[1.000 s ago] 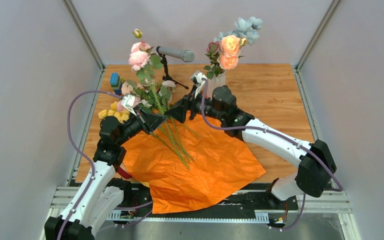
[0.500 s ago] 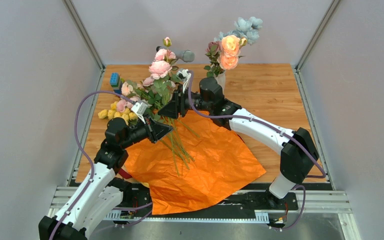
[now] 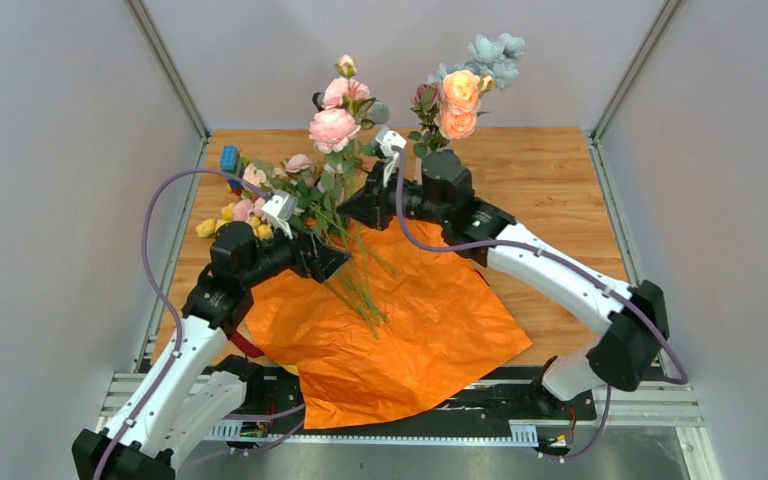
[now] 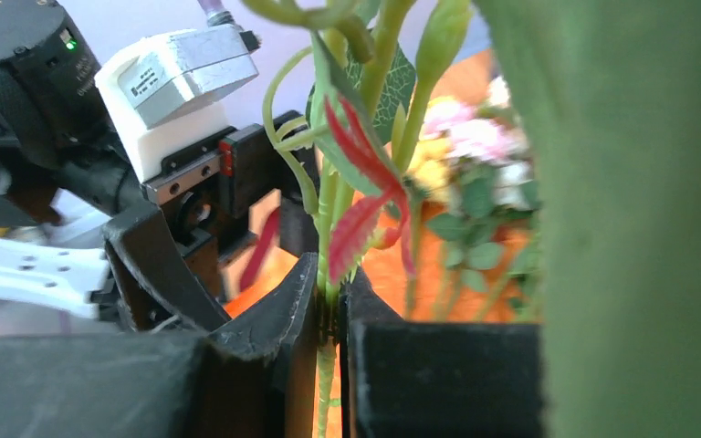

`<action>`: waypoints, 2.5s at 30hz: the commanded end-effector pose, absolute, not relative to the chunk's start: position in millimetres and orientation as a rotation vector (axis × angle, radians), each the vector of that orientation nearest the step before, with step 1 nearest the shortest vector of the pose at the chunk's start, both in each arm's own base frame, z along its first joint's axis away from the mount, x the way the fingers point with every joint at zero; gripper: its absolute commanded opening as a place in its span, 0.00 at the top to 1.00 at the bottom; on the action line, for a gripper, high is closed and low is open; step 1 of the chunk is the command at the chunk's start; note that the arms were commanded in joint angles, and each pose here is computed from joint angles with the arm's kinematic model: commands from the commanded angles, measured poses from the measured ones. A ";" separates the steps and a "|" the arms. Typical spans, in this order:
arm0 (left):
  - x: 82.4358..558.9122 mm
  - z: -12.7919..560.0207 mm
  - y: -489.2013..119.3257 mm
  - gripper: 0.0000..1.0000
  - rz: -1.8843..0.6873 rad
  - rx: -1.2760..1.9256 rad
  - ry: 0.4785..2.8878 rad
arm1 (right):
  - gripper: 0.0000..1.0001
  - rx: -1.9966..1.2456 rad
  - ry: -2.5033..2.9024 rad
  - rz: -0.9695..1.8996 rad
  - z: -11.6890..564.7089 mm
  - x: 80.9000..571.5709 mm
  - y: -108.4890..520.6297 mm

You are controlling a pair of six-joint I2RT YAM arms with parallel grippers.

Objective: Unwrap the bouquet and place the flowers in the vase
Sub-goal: Pick up the fake flower from the wrapping paper, then insert the fake flower into the vase.

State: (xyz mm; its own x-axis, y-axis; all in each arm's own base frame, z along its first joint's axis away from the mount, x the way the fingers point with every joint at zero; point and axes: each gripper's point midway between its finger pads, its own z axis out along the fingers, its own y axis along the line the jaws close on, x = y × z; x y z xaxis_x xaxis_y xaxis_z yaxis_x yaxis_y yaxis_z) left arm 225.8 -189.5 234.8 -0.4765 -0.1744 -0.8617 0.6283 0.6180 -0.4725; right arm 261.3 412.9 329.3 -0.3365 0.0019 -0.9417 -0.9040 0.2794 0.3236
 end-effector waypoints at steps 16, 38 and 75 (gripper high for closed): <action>290.0 236.0 -36.6 0.00 -0.111 0.026 1.930 | 1.00 -0.586 1.069 0.070 520.0 384.0 299.2; 285.3 236.6 -37.0 0.00 -0.115 0.035 1.924 | 1.00 -0.586 0.913 -0.011 576.8 394.3 309.0; 286.0 232.2 -39.2 0.00 -0.125 0.043 1.936 | 1.00 -0.424 1.206 0.166 515.7 463.0 264.8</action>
State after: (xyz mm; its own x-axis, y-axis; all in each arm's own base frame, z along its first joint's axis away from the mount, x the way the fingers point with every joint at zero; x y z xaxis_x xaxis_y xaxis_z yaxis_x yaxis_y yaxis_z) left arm 284.9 -39.3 229.9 -0.3740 -0.0455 -0.9263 0.0782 0.9937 -0.0804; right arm 454.7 268.0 514.4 0.3709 -0.1408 -0.9180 -0.3498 0.8945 -0.2785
